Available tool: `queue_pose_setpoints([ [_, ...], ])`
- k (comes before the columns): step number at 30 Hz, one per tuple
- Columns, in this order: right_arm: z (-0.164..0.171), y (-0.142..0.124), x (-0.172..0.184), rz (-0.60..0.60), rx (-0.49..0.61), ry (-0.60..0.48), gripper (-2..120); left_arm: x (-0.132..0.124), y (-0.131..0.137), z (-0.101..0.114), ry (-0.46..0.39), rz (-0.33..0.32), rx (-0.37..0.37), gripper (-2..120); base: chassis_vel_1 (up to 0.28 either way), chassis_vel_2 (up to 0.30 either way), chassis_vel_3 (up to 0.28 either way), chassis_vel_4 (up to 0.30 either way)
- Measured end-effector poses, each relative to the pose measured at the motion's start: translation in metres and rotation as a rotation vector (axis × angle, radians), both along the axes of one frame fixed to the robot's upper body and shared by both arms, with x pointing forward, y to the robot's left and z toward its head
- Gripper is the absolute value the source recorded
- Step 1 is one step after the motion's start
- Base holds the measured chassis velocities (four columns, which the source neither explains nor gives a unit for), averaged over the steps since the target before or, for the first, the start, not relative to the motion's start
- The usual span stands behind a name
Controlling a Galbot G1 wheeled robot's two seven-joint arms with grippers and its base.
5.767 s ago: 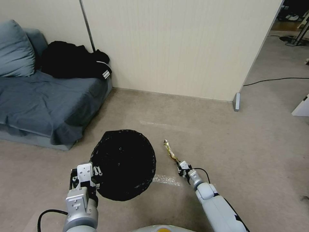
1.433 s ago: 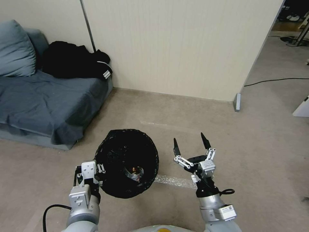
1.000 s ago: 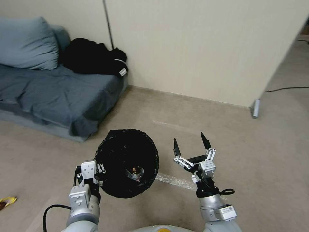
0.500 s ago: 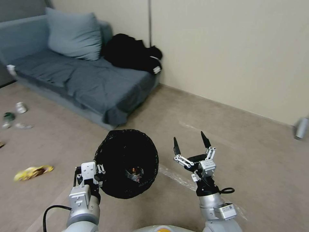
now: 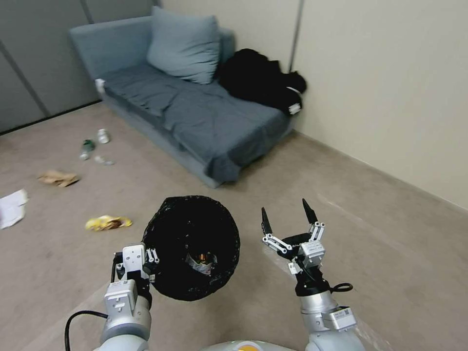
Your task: Pick up the trash bin, then pick up the garbage from the floor and place it into the trash bin.
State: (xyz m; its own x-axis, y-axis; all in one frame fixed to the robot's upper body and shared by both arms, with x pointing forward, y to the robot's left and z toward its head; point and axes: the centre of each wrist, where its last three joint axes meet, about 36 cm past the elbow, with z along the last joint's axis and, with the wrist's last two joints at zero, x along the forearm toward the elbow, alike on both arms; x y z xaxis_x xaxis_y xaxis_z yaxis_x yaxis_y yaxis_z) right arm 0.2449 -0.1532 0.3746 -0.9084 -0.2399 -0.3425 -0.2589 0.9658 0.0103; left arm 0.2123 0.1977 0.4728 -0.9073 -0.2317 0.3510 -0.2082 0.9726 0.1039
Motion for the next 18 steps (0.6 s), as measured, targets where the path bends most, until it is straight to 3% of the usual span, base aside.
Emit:
queue_pose_setpoints([
  [18,0.0017,-0.0007,0.0013,0.008,-0.008,-0.005,100,-0.0002,0.0002,-0.0002,-0.003,0.0,0.002,0,0.124,0.123,0.124,0.121],
])
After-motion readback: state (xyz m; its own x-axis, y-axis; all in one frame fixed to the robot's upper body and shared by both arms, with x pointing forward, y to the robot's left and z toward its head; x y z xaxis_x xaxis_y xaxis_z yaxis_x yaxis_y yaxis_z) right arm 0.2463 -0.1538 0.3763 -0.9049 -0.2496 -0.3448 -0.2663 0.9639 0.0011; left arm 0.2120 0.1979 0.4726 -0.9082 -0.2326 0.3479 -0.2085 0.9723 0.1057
